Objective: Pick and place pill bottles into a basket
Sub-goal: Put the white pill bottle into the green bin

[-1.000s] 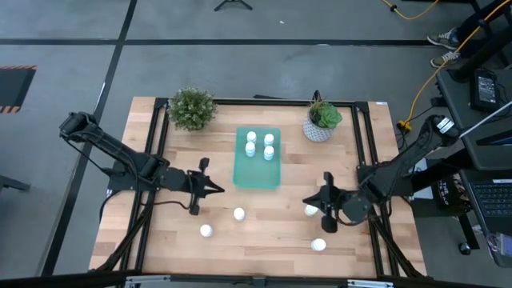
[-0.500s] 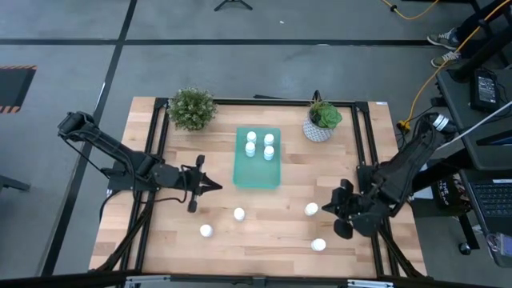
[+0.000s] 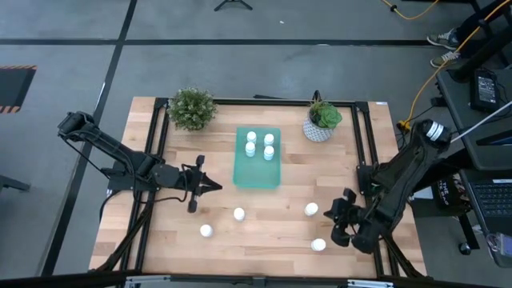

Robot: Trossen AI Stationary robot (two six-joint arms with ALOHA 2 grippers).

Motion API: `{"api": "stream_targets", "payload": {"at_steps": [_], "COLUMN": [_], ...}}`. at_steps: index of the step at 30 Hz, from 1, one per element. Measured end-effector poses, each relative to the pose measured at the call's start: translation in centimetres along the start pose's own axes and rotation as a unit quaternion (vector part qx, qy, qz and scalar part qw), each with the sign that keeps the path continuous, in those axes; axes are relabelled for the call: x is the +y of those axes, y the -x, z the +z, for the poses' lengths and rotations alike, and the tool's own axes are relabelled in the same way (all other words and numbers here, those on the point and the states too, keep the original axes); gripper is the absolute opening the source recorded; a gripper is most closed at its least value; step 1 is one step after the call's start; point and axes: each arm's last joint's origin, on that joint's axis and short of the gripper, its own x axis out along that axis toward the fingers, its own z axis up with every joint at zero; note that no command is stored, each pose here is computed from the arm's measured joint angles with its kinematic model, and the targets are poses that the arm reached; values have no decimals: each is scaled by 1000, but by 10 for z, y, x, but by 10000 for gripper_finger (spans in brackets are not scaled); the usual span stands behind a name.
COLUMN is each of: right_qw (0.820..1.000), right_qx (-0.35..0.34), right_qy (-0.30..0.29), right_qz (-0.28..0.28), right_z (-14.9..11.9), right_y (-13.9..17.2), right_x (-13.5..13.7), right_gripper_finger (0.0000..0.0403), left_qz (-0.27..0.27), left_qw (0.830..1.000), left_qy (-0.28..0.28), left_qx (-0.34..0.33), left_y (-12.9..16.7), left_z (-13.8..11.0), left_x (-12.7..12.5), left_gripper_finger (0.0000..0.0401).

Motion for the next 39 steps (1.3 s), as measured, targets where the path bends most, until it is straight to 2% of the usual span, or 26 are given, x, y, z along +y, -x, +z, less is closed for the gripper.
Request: {"api": "stream_targets", "payload": {"at_steps": [13, 22, 25, 39], "right_qw": [998, 997, 997, 996], "right_qx": [13, 13, -6, -8], "right_qy": [37, 37, 32, 34], "right_qz": [-57, -67, -70, -82], "right_z": [-21, -25, -23, -20], "right_y": [-28, -39, -42, -43], "right_x": [8, 11, 11, 9], "right_gripper_finger": [7, 7, 13, 156], "left_qz": [0, 0, 0, 0], "left_qw": [1000, 1000, 1000, 1000], "left_qy": [0, 0, 0, 0], "left_qx": [0, 0, 0, 0], "left_y": [0, 0, 0, 0], "left_z": [0, 0, 0, 0], "left_x": [0, 0, 0, 0], "left_gripper_finger": [12, 6, 6, 8]}}
